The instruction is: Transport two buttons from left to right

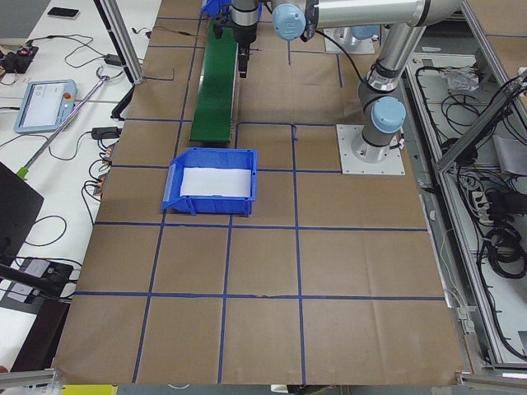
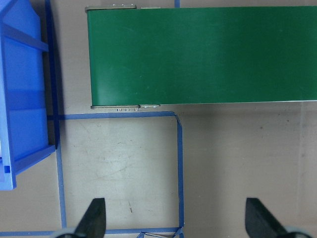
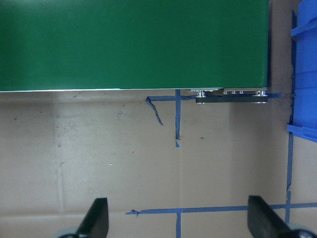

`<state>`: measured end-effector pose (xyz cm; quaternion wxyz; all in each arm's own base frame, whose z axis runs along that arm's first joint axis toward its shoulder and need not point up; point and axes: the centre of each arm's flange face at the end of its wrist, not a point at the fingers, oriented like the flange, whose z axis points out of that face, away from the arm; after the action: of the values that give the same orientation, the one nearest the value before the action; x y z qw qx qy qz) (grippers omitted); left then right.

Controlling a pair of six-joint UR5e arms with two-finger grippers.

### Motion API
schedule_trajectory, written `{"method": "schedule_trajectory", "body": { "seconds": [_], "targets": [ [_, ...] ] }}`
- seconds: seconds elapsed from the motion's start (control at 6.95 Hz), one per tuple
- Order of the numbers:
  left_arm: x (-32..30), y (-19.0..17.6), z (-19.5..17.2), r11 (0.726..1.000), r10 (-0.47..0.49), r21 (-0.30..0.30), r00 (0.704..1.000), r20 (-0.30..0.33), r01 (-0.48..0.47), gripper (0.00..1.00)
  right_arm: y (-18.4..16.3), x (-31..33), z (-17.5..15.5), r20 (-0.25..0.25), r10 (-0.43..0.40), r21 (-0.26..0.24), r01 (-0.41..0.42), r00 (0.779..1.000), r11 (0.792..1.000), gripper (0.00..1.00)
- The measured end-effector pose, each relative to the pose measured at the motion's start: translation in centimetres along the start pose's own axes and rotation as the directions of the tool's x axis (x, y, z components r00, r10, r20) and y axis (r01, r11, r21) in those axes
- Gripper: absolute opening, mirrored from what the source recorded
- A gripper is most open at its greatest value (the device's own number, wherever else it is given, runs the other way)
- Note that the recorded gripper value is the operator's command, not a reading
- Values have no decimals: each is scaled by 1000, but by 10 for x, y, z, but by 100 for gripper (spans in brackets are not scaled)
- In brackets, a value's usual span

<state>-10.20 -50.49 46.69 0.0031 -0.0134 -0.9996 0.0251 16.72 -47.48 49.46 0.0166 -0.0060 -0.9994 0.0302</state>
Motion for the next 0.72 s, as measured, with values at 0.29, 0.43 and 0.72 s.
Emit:
{"method": "schedule_trajectory", "body": {
  "seconds": [0.29,0.43,0.72],
  "targets": [
    [0,0,0,1000,0,0,1000,0,0,100,0,1,2,-2,-2,-5,2,1000,1000,100],
    [0,0,0,1000,0,0,1000,0,0,100,0,1,4,-3,-5,-8,5,1000,1000,100],
    [0,0,0,1000,0,0,1000,0,0,100,-1,1,3,-4,-6,-5,6,1000,1000,100]
  ]
}}
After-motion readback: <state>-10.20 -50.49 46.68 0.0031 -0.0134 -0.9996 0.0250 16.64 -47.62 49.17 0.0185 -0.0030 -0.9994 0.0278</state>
